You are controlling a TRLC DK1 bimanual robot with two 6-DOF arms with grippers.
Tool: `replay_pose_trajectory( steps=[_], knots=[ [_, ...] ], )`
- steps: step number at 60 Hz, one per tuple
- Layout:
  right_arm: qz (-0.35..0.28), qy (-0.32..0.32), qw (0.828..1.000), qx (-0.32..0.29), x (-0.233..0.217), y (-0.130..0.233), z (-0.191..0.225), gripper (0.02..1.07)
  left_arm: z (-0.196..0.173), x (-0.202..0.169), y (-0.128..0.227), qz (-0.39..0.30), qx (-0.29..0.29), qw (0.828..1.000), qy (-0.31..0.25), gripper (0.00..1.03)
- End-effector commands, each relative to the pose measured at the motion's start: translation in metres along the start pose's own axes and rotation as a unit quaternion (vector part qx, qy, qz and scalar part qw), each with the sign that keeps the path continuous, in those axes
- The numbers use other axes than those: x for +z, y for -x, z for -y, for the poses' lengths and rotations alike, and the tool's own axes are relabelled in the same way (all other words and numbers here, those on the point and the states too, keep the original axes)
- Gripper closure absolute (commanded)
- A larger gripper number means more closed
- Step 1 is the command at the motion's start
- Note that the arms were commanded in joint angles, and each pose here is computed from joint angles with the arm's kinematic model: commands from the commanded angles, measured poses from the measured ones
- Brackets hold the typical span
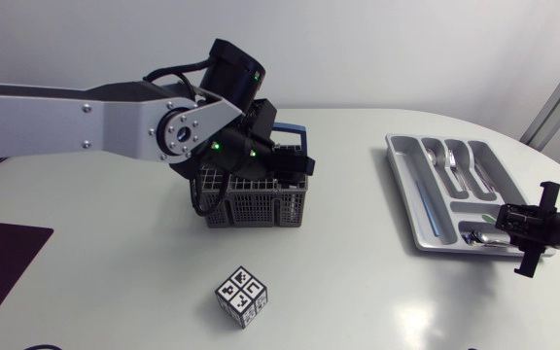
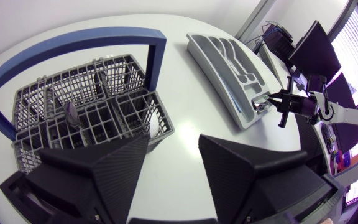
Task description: Transfer all utensils from the basket to the drawer tray.
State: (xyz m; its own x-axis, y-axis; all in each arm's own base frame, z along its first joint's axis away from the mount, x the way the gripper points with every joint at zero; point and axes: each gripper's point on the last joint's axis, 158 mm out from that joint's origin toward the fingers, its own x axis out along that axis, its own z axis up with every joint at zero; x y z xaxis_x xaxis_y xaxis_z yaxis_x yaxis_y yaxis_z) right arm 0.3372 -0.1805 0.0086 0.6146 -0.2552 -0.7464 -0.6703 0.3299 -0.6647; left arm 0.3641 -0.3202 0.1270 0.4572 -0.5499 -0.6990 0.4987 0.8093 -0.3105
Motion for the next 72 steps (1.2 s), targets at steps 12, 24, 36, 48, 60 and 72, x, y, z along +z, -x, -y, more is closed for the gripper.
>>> replay_pose_trajectory(
  steps=[12, 24, 36, 48, 60, 72],
  knots=[
    [0.0, -0.017, 1.0, 0.006, -0.001, 0.007, -0.01, 0.09, -0.01, 0.01, -0.016, 0.006, 0.027, 1.0, 0.013, 0.45],
    [0.027, -0.044, 0.999, 0.005, 0.02, 0.028, -0.009, 0.08, -0.019, 0.014, -0.026, 0.012, 0.042, 0.999, 0.004, 0.52],
    [0.06, -0.05, 0.997, 0.0, 0.051, 0.05, -0.009, 0.08, -0.024, 0.016, -0.036, 0.019, 0.05, 0.999, -0.002, 0.62],
    [0.092, -0.044, 0.995, -0.002, 0.085, 0.07, -0.016, 0.08, -0.024, 0.018, -0.042, 0.022, 0.049, 0.999, -0.002, 0.78],
    [0.11, -0.041, 0.993, 0.0, 0.11, 0.083, -0.019, 0.08, -0.023, 0.016, -0.046, 0.02, 0.047, 0.999, -0.002, 0.84],
    [0.123, -0.032, 0.992, 0.004, 0.134, 0.091, -0.027, 0.08, -0.027, 0.021, -0.039, 0.023, 0.047, 0.999, 0.008, 0.96]
  ],
)
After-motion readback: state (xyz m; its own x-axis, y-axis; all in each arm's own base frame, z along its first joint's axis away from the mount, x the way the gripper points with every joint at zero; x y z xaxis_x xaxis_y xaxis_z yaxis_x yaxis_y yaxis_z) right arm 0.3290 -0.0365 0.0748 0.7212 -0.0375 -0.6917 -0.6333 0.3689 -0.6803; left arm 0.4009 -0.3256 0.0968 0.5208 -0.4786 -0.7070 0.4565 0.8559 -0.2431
